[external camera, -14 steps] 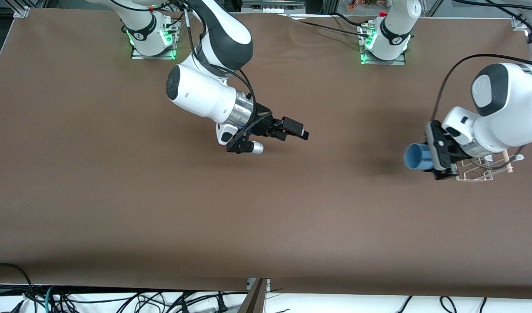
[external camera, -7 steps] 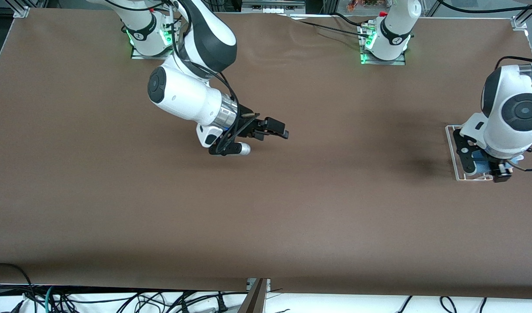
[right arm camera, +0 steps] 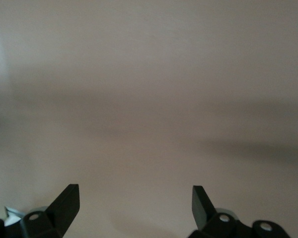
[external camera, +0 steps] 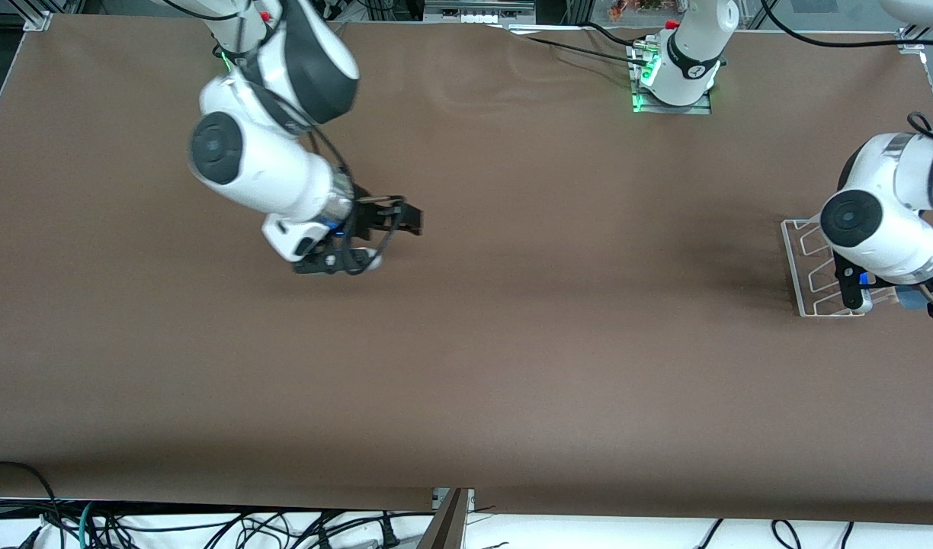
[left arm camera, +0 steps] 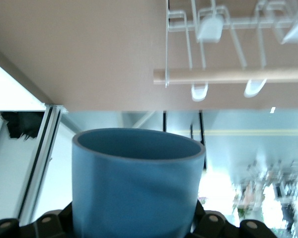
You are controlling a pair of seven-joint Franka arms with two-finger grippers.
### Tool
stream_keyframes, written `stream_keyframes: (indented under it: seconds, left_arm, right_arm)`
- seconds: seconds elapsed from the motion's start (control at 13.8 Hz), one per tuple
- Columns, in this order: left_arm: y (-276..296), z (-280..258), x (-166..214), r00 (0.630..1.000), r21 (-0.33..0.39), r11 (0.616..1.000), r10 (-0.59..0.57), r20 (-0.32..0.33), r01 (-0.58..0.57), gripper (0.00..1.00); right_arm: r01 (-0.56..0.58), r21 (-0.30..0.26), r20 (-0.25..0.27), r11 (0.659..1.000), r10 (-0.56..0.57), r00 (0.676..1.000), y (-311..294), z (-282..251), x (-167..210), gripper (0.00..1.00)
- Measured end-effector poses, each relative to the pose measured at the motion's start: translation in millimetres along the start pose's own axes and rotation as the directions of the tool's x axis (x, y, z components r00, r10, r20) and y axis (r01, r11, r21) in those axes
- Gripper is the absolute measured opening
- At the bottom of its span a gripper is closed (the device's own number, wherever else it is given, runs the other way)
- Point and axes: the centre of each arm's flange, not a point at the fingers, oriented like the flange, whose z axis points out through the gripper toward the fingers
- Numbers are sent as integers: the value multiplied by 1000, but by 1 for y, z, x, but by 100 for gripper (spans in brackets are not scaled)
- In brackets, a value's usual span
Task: Transfer cup to left arm and place on rack
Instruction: 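Lower the cup onto the rack pegs with the left gripper while the right gripper retracts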
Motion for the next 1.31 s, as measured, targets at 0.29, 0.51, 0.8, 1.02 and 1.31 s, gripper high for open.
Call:
stream_keyframes:
  seconds: [0.29, 0.51, 0.8, 1.02, 1.31]
  left_arm:
    - [4, 9, 34, 987, 64, 996, 45, 157, -55, 78]
    - [13, 8, 61, 977, 90, 995, 33, 210, -52, 78]
    - [24, 12, 90, 975, 95, 995, 20, 219, -42, 78]
    - [33, 18, 101, 972, 110, 993, 2, 234, -29, 78]
    - [43, 22, 113, 973, 107, 994, -7, 229, -18, 78]
  right_arm:
    - [11, -31, 115, 999, -8, 993, 136, -71, 0, 100]
    - [5, -138, 181, 990, 21, 983, 205, -113, -21, 100]
    - [54, -286, 182, 957, -1, 983, 202, -161, -54, 100]
    - [89, -317, 180, 944, -32, 983, 192, -170, -62, 100]
    - [63, -295, 154, 953, -18, 988, 222, -171, -64, 100]
